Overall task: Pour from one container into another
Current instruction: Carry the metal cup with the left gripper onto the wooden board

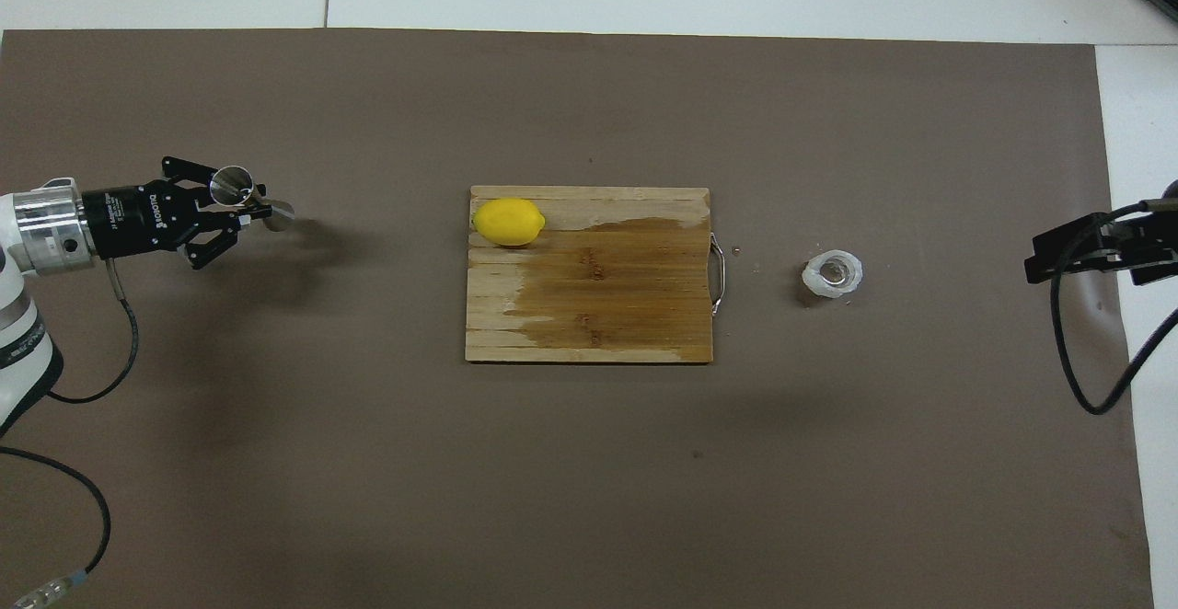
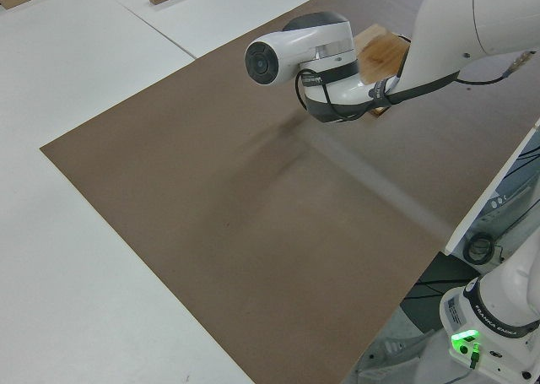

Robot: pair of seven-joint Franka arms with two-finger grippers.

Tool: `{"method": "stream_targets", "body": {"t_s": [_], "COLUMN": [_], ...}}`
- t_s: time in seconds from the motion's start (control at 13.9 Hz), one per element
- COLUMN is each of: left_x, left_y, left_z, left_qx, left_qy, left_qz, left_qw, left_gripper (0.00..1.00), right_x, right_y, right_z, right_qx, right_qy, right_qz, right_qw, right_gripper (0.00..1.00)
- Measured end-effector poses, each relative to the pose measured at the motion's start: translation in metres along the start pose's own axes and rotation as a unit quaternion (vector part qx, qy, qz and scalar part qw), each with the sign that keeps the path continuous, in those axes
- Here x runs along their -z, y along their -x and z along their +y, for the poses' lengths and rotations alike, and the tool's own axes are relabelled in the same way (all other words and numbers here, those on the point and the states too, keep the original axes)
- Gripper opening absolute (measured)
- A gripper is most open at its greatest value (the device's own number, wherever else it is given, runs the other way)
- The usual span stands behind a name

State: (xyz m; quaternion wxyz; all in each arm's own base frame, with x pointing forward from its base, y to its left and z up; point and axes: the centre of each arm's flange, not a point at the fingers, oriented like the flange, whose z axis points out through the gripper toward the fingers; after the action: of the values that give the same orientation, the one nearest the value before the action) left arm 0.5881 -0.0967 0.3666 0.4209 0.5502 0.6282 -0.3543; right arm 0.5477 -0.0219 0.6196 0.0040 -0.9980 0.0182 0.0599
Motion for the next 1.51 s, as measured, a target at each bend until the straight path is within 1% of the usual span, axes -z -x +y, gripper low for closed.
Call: {"method": "stream_targets", "body": {"t_s": [0.14, 0.22, 0.36, 0.43, 0.58, 0.79, 1.01, 1.15, 1.23, 1.37, 1.51], "left_x": [-0.047, -0.073, -0.13, -0.154, -0.183, -0.202, -0.211, -0.214, -0.216, -0.222, -0.224], "left_y": [0.028, 0.04, 0.06, 0.066, 0.066, 0.047, 0.029, 0.021, 0.017, 0.011, 0.008], "left_z": [-0.022, -0.035, -0.065, -0.081, -0.101, -0.109, -0.109, -0.11, -0.111, -0.114, -0.115], "left_qx": [-0.005, -0.001, 0.026, 0.04, 0.057, 0.075, 0.078, 0.077, 0.075, 0.067, 0.061], "left_qy": [0.009, 0.023, 0.064, 0.074, 0.073, 0.069, 0.08, 0.086, 0.087, 0.087, 0.089], "left_qz": [-0.002, -0.002, -0.002, -0.002, 0.0, 0.008, 0.004, 0.007, 0.012, 0.02, 0.025], "left_qw": [1.0, 1.0, 0.998, 0.996, 0.996, 0.995, 0.994, 0.993, 0.993, 0.994, 0.994], "left_gripper": [0.25, 0.25, 0.25, 0.25, 0.25, 0.25, 0.25, 0.25, 0.25, 0.25, 0.25], "right_x": [0.0, 0.0, 0.0, 0.0, 0.0, 0.0, 0.0, -0.001, -0.002, -0.005, -0.005], "right_y": [0.0, 0.0, 0.0, 0.0, 0.0, 0.0, 0.001, 0.002, 0.004, 0.006, 0.006], "right_z": [0.0, 0.0, 0.0, 0.0, 0.0, 0.0, 0.004, 0.022, 0.03, 0.03, 0.019], "right_qx": [0.0, 0.0, 0.0, 0.0, 0.0, 0.0, -0.003, -0.02, -0.024, -0.003, 0.016], "right_qy": [0.0, 0.0, 0.0, 0.0, 0.0, 0.0, 0.0, -0.003, -0.004, -0.006, -0.006], "right_qz": [0.0, 0.0, 0.0, 0.0, 0.0, 0.0, -0.002, -0.005, -0.013, -0.025, -0.026], "right_qw": [1.0, 1.0, 1.0, 1.0, 1.0, 1.0, 1.0, 1.0, 1.0, 1.0, 1.0], "right_gripper": [1.0, 1.0, 1.0, 1.0, 1.0, 1.0, 1.0, 1.0, 1.0, 1.0, 1.0]}}
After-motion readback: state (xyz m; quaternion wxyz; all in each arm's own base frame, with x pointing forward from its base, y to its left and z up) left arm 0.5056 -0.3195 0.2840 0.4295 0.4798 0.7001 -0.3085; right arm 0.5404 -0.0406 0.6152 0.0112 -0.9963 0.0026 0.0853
